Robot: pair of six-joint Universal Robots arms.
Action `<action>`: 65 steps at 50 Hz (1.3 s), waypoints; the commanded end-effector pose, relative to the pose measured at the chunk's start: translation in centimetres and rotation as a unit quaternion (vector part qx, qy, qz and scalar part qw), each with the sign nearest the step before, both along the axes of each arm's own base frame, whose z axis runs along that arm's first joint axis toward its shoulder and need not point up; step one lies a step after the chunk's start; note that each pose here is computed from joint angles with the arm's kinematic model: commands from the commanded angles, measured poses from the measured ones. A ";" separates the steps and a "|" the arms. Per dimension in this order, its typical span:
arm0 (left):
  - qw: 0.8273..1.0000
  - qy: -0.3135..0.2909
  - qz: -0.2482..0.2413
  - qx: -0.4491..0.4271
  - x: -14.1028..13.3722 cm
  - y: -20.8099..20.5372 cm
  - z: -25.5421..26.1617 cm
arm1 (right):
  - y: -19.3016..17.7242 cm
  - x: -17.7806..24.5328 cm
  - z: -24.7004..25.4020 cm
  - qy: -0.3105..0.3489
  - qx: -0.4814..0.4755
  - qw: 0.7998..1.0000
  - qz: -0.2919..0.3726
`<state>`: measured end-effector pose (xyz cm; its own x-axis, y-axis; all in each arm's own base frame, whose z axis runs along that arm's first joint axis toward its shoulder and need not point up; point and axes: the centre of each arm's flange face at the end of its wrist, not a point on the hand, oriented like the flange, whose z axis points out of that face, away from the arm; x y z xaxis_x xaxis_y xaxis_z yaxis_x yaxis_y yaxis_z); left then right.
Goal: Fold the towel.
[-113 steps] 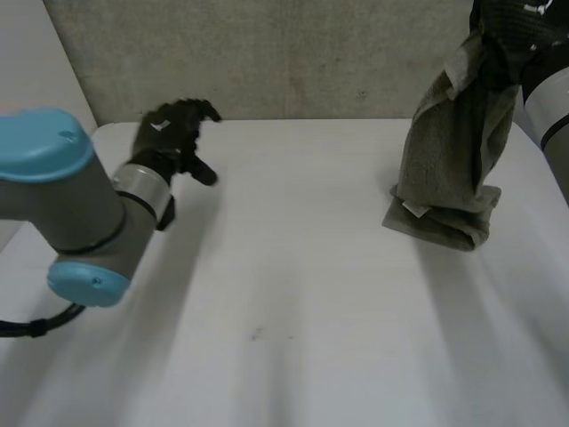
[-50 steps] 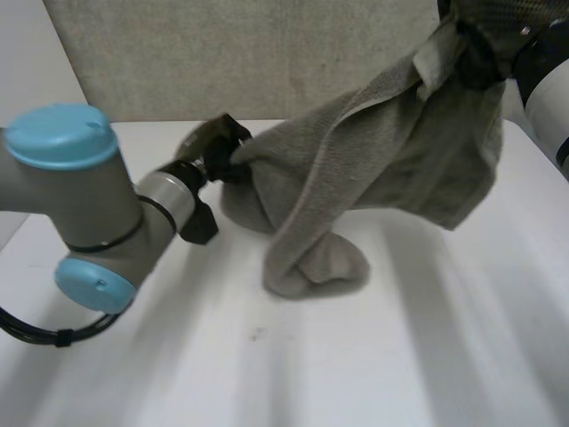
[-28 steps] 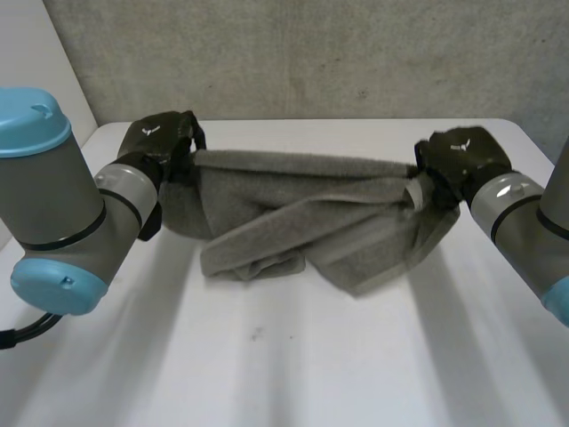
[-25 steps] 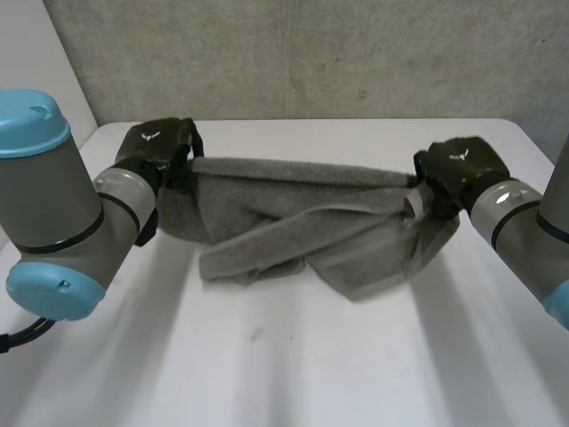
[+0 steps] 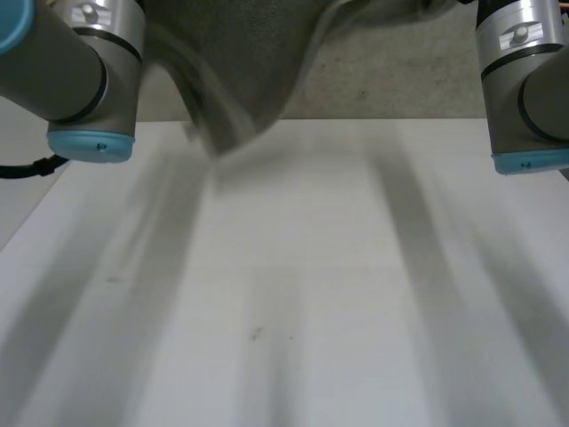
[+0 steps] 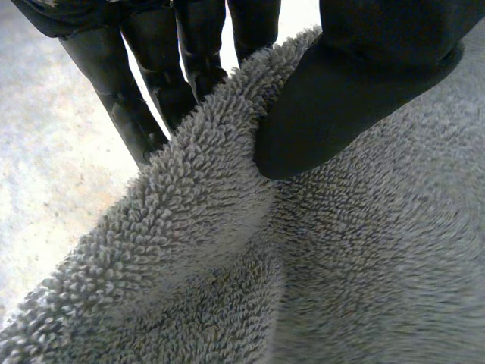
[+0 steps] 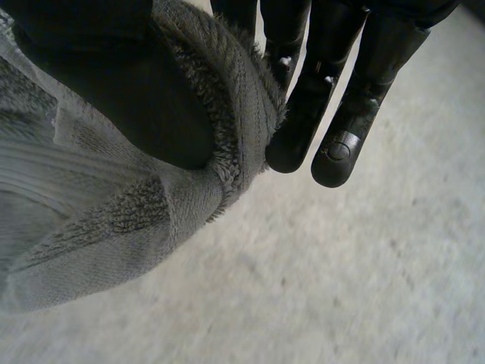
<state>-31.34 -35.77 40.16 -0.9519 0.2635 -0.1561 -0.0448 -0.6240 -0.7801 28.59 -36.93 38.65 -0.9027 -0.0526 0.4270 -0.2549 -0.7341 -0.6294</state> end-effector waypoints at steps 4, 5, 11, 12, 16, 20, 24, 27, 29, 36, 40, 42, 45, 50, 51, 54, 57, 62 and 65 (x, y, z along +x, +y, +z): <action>0.983 -0.084 -0.005 0.164 0.9 2.3 -11.2 | 2.2 0.8 -10.3 0.101 0.148 0.981 0.077; 0.983 -0.084 -0.005 0.164 0.9 2.3 -11.2 | 2.8 0.7 -12.6 0.119 0.183 0.972 0.089; 0.945 -0.149 -0.016 0.291 1.7 5.8 -20.6 | 5.3 0.2 -21.0 0.170 0.308 0.929 0.117; 0.934 -0.164 -0.022 0.316 1.7 7.0 -22.4 | 5.4 0.2 -21.0 0.170 0.309 0.929 0.117; 0.919 -0.188 -0.031 0.346 1.8 9.2 -24.6 | 7.6 -1.0 -23.8 0.211 0.362 0.902 0.107; 0.907 -0.210 -0.036 0.364 2.4 11.6 -25.3 | 8.6 -2.5 -24.2 0.242 0.389 0.885 0.086; 0.905 -0.214 -0.039 0.366 3.0 13.0 -24.8 | 10.6 -4.4 -23.2 0.279 0.430 0.856 0.071; 0.900 -0.219 -0.041 0.374 3.6 14.3 -24.6 | 12.0 -5.5 -23.1 0.299 0.474 0.825 0.069; 0.897 -0.222 -0.043 0.379 3.9 15.0 -24.5 | 12.6 -6.1 -22.9 0.304 0.496 0.810 0.067; 0.875 -0.258 -0.080 0.401 3.6 19.6 -24.9 | 13.9 -8.3 -19.5 0.297 0.545 0.783 0.047; 0.866 -0.272 -0.092 0.410 3.6 20.9 -25.4 | 13.5 -8.5 -16.6 0.270 0.526 0.806 0.036; 0.859 -0.283 -0.101 0.416 3.6 22.1 -25.9 | 13.1 -8.5 -15.6 0.246 0.522 0.816 0.033; 0.855 -0.288 -0.097 0.419 3.8 22.6 -26.2 | 12.2 -8.2 -13.8 0.192 0.519 0.832 0.040; 0.863 -0.284 -0.086 0.410 4.1 23.0 -25.5 | 11.2 -6.9 -12.2 0.141 0.521 0.839 0.072; 0.863 -0.284 -0.086 0.410 4.1 23.0 -25.5 | 10.7 -5.7 -12.8 0.142 0.528 0.832 0.092; 0.871 -0.276 -0.087 0.397 4.3 23.4 -24.4 | 10.6 -2.3 -13.6 0.166 0.525 0.823 0.138; 0.880 -0.267 -0.092 0.381 4.5 23.9 -23.2 | 11.1 0.9 -14.4 0.192 0.523 0.812 0.175; 0.884 -0.266 -0.100 0.372 4.7 24.9 -22.4 | 10.5 3.7 -16.3 0.210 0.529 0.798 0.198; 0.882 -0.268 -0.101 0.375 4.8 25.1 -22.7 | 10.1 4.4 -17.5 0.213 0.535 0.793 0.200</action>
<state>-26.73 -11.30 17.32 -0.7224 0.6322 -0.2803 0.4061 0.0597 -0.9119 30.56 -26.25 23.59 -0.5517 -0.8051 0.2177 -0.4699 0.0844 -0.8787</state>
